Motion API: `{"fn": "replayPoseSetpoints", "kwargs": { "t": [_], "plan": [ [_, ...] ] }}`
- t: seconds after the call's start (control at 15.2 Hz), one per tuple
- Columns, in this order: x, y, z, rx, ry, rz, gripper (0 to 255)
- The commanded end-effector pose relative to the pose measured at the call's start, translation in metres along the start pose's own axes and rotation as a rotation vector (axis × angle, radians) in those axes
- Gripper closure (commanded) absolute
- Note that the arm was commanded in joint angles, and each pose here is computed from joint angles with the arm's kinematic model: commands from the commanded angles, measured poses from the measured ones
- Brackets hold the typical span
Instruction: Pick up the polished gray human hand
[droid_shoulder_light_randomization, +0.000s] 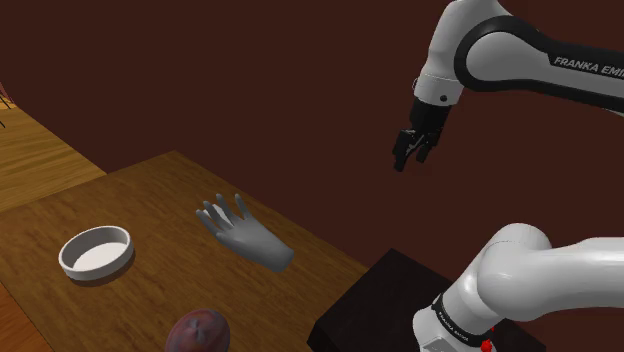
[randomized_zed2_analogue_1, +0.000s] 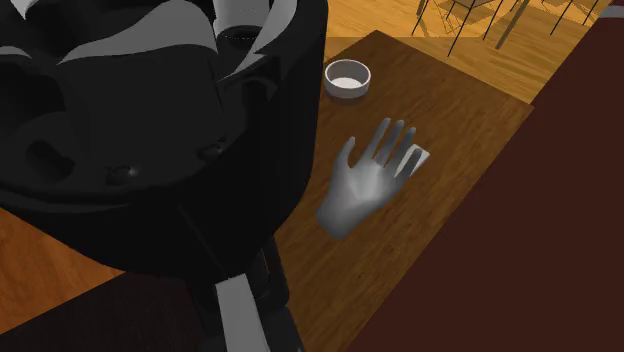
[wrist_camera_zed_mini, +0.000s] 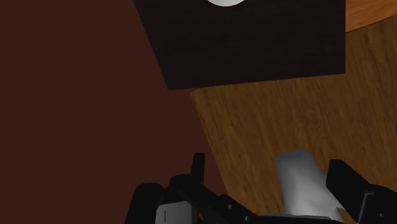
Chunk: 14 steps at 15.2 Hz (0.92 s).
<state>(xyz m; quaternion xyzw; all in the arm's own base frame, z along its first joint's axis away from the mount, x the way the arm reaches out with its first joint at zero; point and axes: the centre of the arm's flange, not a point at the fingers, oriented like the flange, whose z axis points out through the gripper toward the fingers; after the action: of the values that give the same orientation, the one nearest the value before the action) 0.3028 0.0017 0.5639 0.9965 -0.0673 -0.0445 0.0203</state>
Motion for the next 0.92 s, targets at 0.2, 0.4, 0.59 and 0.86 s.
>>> {"fn": "replayPoseSetpoints", "kwargs": {
  "t": [0.2, 0.4, 0.59, 0.86],
  "plan": [
    [0.021, -0.014, 0.028, 0.012, 0.02, -0.036, 0],
    [0.042, -0.028, 0.055, 0.025, 0.04, -0.071, 0],
    [0.062, -0.044, 0.081, 0.037, 0.06, -0.107, 0],
    [0.09, -0.067, 0.115, 0.054, 0.087, -0.154, 0]
  ]
}}
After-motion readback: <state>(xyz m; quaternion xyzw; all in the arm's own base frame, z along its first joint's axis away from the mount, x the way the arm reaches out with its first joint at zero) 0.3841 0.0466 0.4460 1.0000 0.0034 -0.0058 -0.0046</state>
